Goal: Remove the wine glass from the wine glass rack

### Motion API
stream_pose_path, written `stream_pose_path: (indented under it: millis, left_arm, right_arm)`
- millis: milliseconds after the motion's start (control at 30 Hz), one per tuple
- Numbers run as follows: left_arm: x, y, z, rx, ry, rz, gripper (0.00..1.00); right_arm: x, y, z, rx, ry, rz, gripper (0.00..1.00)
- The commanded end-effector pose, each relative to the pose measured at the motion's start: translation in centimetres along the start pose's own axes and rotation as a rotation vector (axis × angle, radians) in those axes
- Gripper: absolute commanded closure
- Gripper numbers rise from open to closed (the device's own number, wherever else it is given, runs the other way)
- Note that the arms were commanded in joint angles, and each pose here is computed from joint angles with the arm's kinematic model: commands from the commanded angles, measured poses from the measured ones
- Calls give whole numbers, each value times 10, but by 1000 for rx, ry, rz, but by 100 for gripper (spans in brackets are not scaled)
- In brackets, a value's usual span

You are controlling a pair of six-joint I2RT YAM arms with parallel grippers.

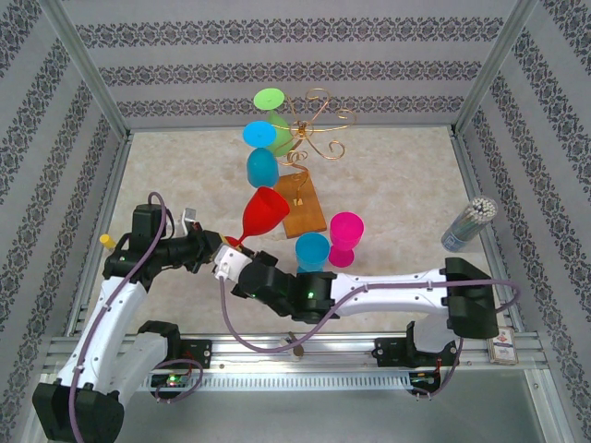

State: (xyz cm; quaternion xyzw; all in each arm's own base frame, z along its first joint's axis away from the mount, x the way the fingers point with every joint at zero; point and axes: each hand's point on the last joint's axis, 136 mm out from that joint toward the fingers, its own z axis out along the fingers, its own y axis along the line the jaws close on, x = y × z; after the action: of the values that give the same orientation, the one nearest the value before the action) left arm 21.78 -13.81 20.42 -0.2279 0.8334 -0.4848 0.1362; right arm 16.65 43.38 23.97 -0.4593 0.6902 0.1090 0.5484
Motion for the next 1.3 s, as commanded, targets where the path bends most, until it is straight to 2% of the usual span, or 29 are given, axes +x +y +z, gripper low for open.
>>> stream_pose_path:
  millis: [0,200,400,533,700,967,1267]
  left_arm:
    - [-1,-9,-4,50,-30,75,100]
    - [2,-6,-5,71,-44,96,100]
    - [1,-6,-4,111,-68,123,100]
    - [0,-8,-2,153,-77,137,100]
    - [2,-9,-1,189,-84,148,100]
    - [2,-9,1,259,-98,156,100]
    - [3,-3,2,240,-98,163,100]
  right_arm:
    - [-30,-4,-26,-58,-58,122,73]
    - [-48,-17,-57,-138,-72,240,68]
    - [-53,-40,-74,-203,-17,369,61]
    - [-59,-57,-87,-227,-21,441,48]
    - [-64,-82,-99,-258,-37,544,39]
    - [-55,-111,-98,-316,-11,685,37]
    - [-59,-116,-85,-361,1,685,36]
